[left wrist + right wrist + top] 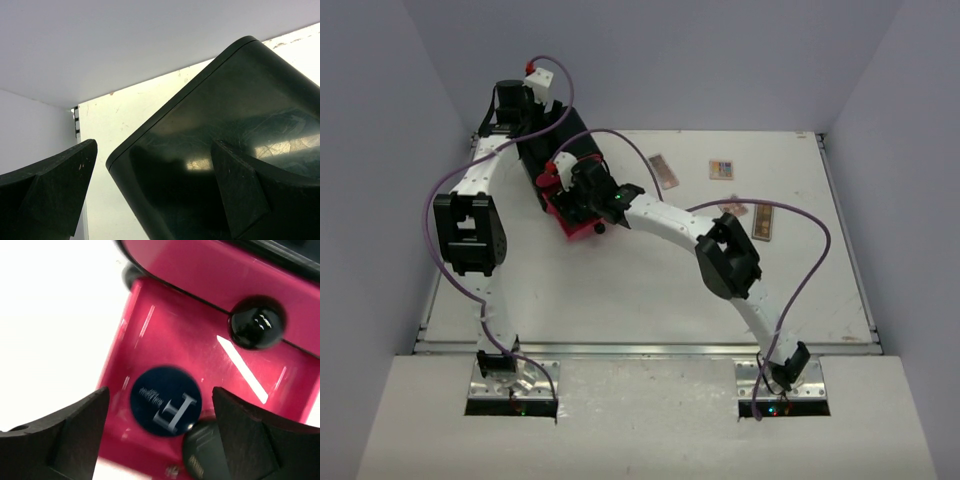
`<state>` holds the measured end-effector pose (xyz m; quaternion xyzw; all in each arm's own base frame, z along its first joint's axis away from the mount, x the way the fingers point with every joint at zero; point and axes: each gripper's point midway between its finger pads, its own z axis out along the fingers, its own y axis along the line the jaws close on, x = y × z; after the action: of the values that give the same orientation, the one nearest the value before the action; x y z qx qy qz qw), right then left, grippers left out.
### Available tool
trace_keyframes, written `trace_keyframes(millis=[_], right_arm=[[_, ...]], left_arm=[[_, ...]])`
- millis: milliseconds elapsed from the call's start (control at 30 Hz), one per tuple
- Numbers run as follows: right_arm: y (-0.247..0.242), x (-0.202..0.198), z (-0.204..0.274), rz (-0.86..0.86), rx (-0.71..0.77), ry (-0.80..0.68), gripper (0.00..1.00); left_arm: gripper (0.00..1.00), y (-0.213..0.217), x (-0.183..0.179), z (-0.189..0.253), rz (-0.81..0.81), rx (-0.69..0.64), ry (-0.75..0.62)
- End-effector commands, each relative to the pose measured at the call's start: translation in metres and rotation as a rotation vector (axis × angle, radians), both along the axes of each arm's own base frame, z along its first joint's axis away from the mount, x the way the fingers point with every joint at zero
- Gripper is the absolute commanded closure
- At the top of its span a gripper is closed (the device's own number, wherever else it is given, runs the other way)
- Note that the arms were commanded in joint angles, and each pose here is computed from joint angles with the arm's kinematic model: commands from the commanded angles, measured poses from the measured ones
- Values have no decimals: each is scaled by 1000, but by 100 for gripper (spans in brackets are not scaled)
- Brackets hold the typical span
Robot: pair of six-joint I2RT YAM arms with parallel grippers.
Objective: Organize the makeup
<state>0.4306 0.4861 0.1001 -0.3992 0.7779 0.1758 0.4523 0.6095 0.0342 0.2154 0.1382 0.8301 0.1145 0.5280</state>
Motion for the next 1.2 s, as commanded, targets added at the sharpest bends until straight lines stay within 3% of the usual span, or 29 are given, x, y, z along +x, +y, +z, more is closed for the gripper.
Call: trace_keyframes(millis=[0,67,133,200,367,600,933,1167], right_arm=[[2,-38,126,13,205,-103,20],[-21,-43,117,-82,191,-75,28],[-49,-52,89,-185,164,-23,42],[-67,-61,90,-229,179,-22,58],[-94,-80,40,-296,123,68,53],[-101,-84,-11,-359,93,140,55],[-76,-59,-45,-387,140,111,58],[-59,-36,-33,-413,218,35,64]], left_arm=[[3,4,-8,-38,1,3,99],[3,3,-8,-40,-2,2,104],[3,2,-9,-41,-6,-1,106],[3,2,-9,-41,-9,-3,106],[4,1,-10,-43,-11,-4,108],[4,1,-10,-50,-10,-7,111],[4,2,-9,-54,-8,-6,114],[4,2,-10,-63,-7,-7,120]])
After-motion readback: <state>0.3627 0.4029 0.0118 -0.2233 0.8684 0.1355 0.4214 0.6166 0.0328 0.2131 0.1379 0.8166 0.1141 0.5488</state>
